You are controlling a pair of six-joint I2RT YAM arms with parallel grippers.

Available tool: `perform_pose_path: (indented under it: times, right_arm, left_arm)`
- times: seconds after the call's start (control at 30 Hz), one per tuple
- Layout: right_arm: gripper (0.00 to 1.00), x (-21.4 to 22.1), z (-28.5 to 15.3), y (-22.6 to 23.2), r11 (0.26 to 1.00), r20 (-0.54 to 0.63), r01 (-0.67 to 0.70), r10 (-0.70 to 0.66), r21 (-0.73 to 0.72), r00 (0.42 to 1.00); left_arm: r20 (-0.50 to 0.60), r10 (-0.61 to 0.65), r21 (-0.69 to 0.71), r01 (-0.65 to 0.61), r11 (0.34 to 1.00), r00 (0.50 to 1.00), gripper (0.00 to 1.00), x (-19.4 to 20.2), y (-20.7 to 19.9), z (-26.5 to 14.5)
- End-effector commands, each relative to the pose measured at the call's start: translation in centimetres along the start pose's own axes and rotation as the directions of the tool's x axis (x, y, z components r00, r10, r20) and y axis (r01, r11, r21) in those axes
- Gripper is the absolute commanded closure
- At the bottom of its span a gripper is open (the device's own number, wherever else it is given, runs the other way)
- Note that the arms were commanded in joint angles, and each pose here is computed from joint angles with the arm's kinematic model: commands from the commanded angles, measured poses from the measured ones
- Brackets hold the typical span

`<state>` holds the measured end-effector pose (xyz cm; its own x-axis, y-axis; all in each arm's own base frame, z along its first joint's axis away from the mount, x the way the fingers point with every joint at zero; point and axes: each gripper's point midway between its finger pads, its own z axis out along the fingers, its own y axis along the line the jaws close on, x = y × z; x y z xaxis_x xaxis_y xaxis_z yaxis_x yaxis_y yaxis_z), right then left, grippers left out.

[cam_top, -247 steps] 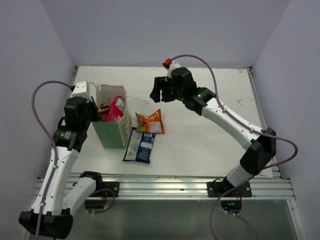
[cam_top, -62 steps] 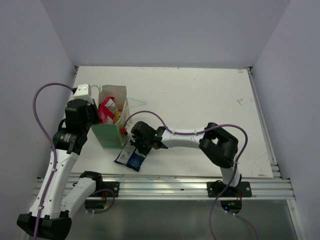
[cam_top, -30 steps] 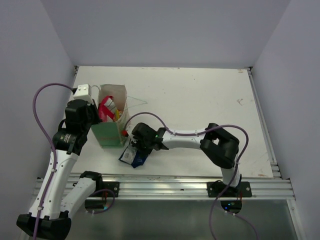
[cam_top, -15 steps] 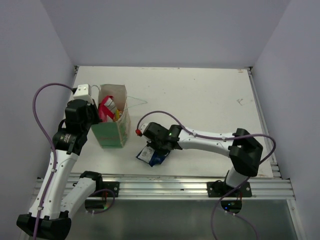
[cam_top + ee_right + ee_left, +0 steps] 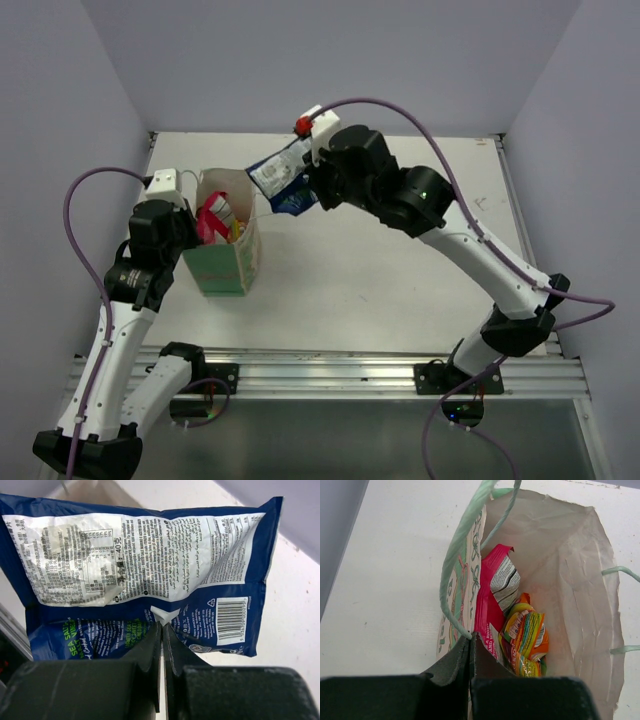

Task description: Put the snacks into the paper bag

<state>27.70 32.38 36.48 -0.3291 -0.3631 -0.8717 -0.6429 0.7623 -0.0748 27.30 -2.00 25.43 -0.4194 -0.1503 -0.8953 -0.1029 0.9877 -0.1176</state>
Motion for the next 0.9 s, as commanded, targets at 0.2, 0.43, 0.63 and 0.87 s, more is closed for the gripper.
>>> perform_pose_path:
  times: [0.2, 0.43, 0.63, 0.87]
  right_arm:
    - [1.00, -11.7, 4.9, 4.8, 0.929, 0.263, -0.153, 0.249, -0.336, 0.932]
    - [1.00, -12.6, 10.1, 11.8, 0.739, 0.153, -0.233, 0.413, -0.632, 0.898]
    - [1.00, -8.8, 12.2, 14.2, 0.669, -0.020, -0.328, 0.424, -0.666, 0.905]
    - [1.00, -2.0, 12.1, 15.5, 0.701, -0.204, -0.392, 0.340, -0.596, 0.918]
  left_arm:
    - [0.009, 0.016, 0.018, -0.016, 1.000, 1.000, 1.00, -0.2, -0.3, -0.3]
    - [0.014, 0.023, 0.005, -0.023, 1.000, 1.000, 1.00, -0.4, -0.1, -0.5]
    - [0.013, 0.023, 0.000, -0.023, 1.000, 1.000, 1.00, -0.4, 0.0, -0.4]
    - [0.016, 0.021, -0.001, -0.021, 1.000, 1.000, 1.00, -0.4, 0.0, -0.4]
